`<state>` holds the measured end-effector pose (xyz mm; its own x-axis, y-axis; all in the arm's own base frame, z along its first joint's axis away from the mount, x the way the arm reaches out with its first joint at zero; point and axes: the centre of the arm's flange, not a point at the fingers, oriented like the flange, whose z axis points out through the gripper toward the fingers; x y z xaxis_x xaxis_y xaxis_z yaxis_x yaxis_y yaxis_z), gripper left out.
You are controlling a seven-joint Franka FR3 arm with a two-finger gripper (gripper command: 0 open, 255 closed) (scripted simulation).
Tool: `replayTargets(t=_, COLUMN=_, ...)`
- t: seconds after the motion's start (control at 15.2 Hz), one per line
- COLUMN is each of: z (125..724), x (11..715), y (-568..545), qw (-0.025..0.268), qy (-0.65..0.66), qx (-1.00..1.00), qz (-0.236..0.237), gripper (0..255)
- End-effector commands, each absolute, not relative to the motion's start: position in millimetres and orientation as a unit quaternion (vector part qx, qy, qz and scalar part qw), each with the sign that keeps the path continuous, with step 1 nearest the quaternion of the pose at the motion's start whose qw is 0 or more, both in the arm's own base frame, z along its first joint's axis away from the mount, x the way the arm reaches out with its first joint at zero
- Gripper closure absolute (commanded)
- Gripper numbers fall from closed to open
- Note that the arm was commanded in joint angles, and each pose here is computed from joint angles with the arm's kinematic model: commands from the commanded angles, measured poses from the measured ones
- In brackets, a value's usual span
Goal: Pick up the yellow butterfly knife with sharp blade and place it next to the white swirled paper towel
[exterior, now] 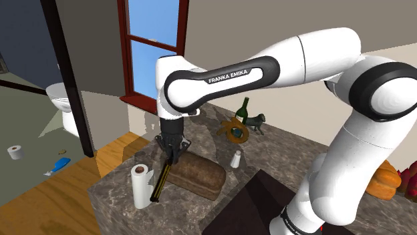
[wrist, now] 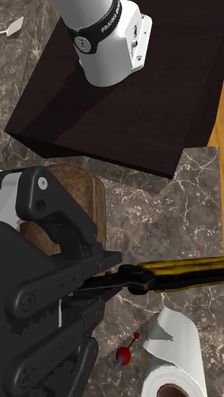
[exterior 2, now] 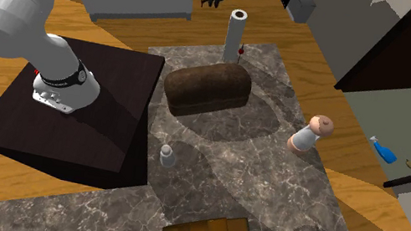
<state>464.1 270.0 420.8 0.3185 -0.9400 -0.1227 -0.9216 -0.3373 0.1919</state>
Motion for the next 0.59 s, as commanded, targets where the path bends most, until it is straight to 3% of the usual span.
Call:
replayTargets(t=0.0, z=410, x=464, y=268, qw=0.043, qy=-0.574, qx=0.811, qz=-0.106, gripper=255)
replayTargets(t=0.53, z=367, x=464, y=268, qw=0.043, qy=-0.574, qx=0.811, qz=-0.106, gripper=255)
